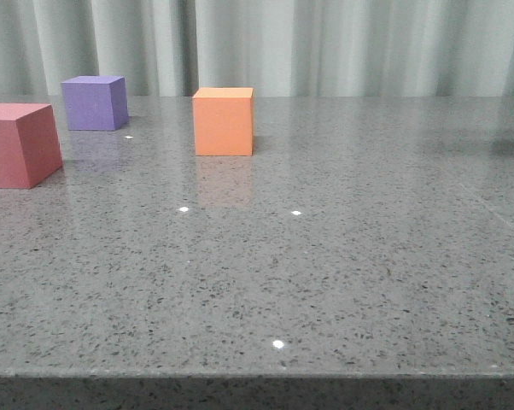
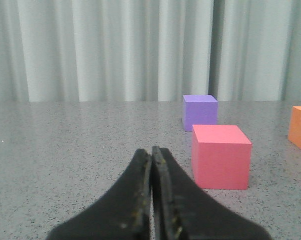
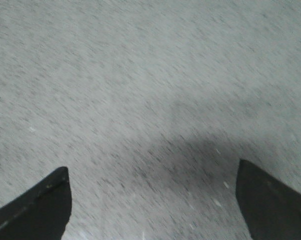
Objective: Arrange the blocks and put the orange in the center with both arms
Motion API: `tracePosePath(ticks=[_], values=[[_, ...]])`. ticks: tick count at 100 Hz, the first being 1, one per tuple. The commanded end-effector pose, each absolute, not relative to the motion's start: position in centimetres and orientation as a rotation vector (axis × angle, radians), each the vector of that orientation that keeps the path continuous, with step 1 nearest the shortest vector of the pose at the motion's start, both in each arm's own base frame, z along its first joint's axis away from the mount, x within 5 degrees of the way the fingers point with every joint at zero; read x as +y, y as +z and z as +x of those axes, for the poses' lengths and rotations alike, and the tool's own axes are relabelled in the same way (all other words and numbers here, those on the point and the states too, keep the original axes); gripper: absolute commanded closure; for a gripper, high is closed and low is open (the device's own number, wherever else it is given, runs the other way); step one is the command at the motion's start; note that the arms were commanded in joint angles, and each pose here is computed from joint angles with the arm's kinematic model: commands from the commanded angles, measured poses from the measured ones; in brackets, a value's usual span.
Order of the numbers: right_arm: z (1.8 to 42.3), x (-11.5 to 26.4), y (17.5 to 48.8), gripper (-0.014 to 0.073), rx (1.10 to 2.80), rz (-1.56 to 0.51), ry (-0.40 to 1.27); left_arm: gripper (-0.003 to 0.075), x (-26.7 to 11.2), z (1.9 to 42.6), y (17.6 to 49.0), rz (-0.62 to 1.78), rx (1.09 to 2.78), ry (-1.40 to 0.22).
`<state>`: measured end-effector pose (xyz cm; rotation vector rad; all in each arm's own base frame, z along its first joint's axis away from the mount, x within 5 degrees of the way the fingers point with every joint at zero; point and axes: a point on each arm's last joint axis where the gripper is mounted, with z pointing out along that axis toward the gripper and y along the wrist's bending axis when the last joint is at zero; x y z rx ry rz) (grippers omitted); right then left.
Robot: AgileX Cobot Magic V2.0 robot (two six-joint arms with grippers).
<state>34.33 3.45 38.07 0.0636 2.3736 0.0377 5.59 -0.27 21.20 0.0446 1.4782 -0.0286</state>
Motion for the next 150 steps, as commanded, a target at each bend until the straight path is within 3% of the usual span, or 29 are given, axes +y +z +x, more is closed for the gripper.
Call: tracePosePath(ticks=[1, 20, 71, 93, 121, 135, 150], values=[[30.8, 2.0, 40.1, -0.0059, 2.204, 0.072, 0.037, 0.0741, -0.3, 5.5, 20.6, 0.039, 1.416, -0.032], [24.4, 0.9, 37.0, -0.0059, 2.153, 0.081, 0.026, 0.0741, -0.3, 5.5, 20.6, 0.039, 1.416, -0.032], [11.1, 0.3, 33.4, -0.0059, 1.793, 0.054, 0.071, 0.0741, -0.3, 5.5, 20.6, 0.039, 1.416, -0.032], [8.9, 0.3, 32.8, -0.0059, 1.589, 0.018, 0.070, 0.0741, -0.3, 5.5, 20.6, 0.039, 1.416, -0.032], [9.1, 0.4, 32.0, -0.0052, 1.566, 0.008, 0.073, 0.0741, -0.3, 5.5, 20.6, 0.039, 1.416, -0.032], [9.1, 0.3, 31.8, 0.0071, 1.590, 0.011, 0.070, 0.0741, -0.3, 5.5, 20.6, 0.039, 1.416, -0.032], [9.1, 0.3, 31.5, 0.0346, 1.629, 0.015, 0.064, 0.0741, -0.3, 5.5, 20.6, 0.039, 1.416, -0.032]])
